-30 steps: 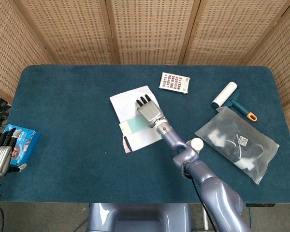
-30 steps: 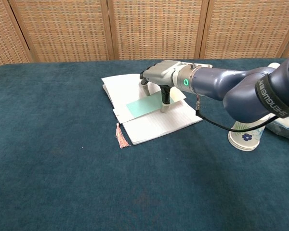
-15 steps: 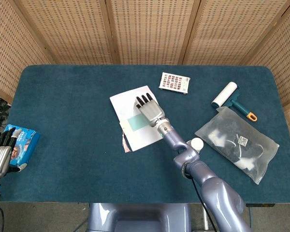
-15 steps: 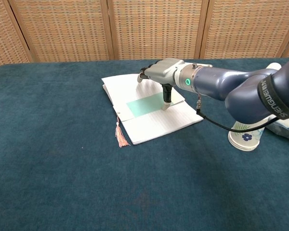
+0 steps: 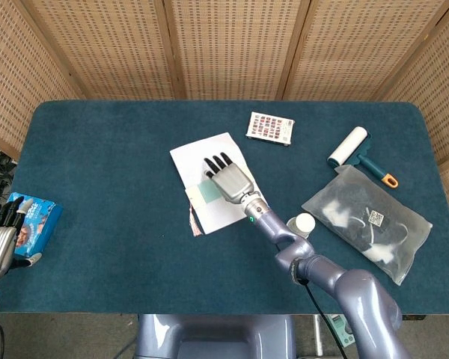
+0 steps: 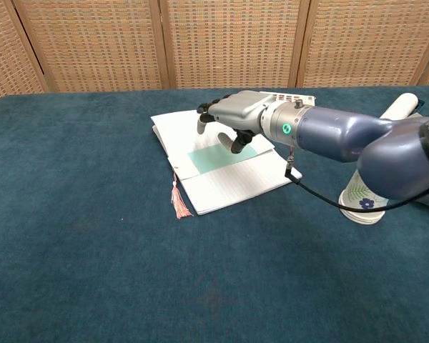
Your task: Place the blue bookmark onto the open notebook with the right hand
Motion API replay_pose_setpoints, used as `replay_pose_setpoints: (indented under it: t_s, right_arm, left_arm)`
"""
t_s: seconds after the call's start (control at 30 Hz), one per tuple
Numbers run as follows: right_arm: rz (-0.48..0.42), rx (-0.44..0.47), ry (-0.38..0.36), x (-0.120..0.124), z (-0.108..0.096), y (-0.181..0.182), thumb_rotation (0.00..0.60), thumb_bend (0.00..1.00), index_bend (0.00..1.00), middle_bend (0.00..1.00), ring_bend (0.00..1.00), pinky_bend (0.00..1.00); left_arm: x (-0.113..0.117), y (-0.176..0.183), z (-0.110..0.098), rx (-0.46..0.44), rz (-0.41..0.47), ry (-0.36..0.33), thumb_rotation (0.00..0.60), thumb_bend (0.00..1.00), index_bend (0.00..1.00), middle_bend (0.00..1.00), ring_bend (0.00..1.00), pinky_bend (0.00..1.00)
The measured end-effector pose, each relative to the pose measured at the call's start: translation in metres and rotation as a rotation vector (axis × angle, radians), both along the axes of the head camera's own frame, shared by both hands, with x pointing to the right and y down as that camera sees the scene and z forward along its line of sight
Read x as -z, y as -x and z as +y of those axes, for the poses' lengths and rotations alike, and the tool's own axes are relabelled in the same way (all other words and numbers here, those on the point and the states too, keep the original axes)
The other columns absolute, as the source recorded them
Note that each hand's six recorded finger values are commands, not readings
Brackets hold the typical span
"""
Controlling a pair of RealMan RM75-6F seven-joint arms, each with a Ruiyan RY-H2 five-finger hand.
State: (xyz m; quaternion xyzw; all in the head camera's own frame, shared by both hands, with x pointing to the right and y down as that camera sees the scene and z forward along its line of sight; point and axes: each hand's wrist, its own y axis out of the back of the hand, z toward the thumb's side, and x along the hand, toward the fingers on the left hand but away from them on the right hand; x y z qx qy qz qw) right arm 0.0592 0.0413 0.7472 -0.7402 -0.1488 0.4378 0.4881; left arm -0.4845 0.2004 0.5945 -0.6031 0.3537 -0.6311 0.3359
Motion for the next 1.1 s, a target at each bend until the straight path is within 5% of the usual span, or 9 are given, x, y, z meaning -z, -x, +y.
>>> replay_pose_setpoints:
  t_s: [0.53, 1.1]
  right_arm:
    - [0.101, -0.042, 0.06, -0.004, 0.021, -0.026, 0.6, 1.0, 0.33, 0.12, 0.0, 0.1]
    - [0.119, -0.06, 0.035, -0.013, 0.01, -0.018, 0.6, 1.0, 0.31, 0.08, 0.0, 0.07]
  left_arm:
    - [0.0, -0.005, 0.003, -0.018, 0.002, 0.006, 0.6, 0.03, 0.0, 0.0, 0.0, 0.0]
    - [-0.006, -0.002, 0.003, -0.009, -0.005, 0.029, 0.6, 0.03, 0.0, 0.0, 0.0, 0.0]
